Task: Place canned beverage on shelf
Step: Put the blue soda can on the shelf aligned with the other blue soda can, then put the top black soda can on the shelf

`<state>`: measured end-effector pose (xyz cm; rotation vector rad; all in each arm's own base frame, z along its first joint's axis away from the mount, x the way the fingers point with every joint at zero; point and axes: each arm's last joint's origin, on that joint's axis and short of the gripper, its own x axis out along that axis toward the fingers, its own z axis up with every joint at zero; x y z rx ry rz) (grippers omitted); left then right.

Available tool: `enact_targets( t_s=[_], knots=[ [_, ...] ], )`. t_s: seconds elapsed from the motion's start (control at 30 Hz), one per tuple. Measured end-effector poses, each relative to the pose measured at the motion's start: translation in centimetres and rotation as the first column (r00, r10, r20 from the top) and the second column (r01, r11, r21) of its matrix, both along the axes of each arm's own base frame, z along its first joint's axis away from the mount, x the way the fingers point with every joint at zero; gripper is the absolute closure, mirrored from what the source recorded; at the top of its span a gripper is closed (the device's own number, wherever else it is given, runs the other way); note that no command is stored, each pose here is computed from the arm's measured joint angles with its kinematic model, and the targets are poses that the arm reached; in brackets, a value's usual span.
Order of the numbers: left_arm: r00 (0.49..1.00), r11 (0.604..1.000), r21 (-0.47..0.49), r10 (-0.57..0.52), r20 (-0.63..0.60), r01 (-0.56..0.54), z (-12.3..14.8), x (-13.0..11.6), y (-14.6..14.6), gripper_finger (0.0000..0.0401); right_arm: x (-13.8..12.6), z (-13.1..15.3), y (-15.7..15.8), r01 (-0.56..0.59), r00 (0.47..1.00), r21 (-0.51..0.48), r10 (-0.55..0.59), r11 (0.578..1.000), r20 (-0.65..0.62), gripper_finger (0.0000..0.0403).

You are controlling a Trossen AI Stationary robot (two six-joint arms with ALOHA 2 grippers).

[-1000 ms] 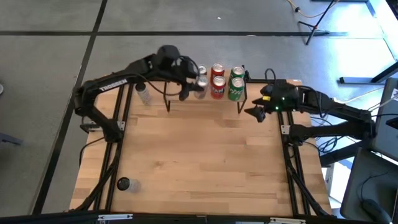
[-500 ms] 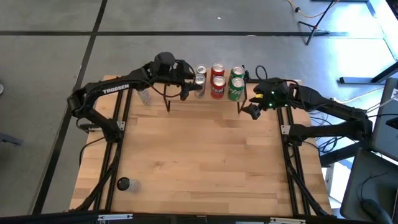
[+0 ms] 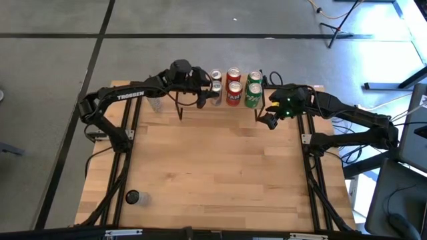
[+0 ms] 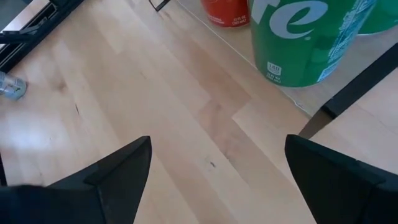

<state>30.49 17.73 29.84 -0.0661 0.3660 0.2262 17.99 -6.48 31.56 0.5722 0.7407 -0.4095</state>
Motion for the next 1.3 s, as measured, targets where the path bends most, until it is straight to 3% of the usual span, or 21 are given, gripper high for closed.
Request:
enact_targets(
  t_s=[0.33, 0.67, 0.8, 0.93, 1.1, 1.2, 1.3],
  knots=[
    [0.999, 1.000, 0.010, 0.022, 0.027, -0.022, 0.8, -0.1, -0.4, 0.0105, 0.0, 0.0, 0.0, -0.005, 1.000, 0.009, 0.005, 1.000, 0.004, 0.0049],
    [0.998, 0.999, 0.031, 0.019, 0.062, -0.021, 4.3, -2.4, -2.0, 0.0095, 0.0, 0.0, 0.1, -0.005, 1.000, 0.020, 0.005, 1.000, 0.007, 0.0049],
    [0.990, 0.991, 0.027, 0.132, 0.054, -0.133, 6.2, -5.1, -2.6, 0.0095, 0.0, 0.0, 0.1, -0.005, 1.000, 0.020, 0.005, 1.000, 0.007, 0.0049],
    [0.936, 0.936, 0.009, 0.353, -0.006, -0.353, 7.1, -8.4, -2.7, 0.0095, 0.0, 0.0, 0.1, -0.005, 1.000, 0.020, 0.005, 1.000, 0.007, 0.0049],
    [0.794, 0.795, -0.080, 0.583, -0.175, -0.601, 6.5, -11.9, -2.8, 0.0095, 0.0, 0.0, 0.1, -0.005, 1.000, 0.020, 0.005, 1.000, 0.007, 0.0049],
    [0.706, 0.728, -0.048, 0.644, -0.296, -0.684, 5.8, -13.3, -3.3, 0.0095, 0.0, 0.0, 0.1, -0.005, 1.000, 0.020, 0.005, 1.000, 0.007, 0.0049],
    [0.657, 0.711, -0.029, 0.633, -0.409, -0.703, 4.9, -13.9, -3.7, 0.0095, 0.0, 0.0, 0.1, -0.011, 1.000, 0.015, 0.011, 1.000, 0.007, 0.0049]
  ],
)
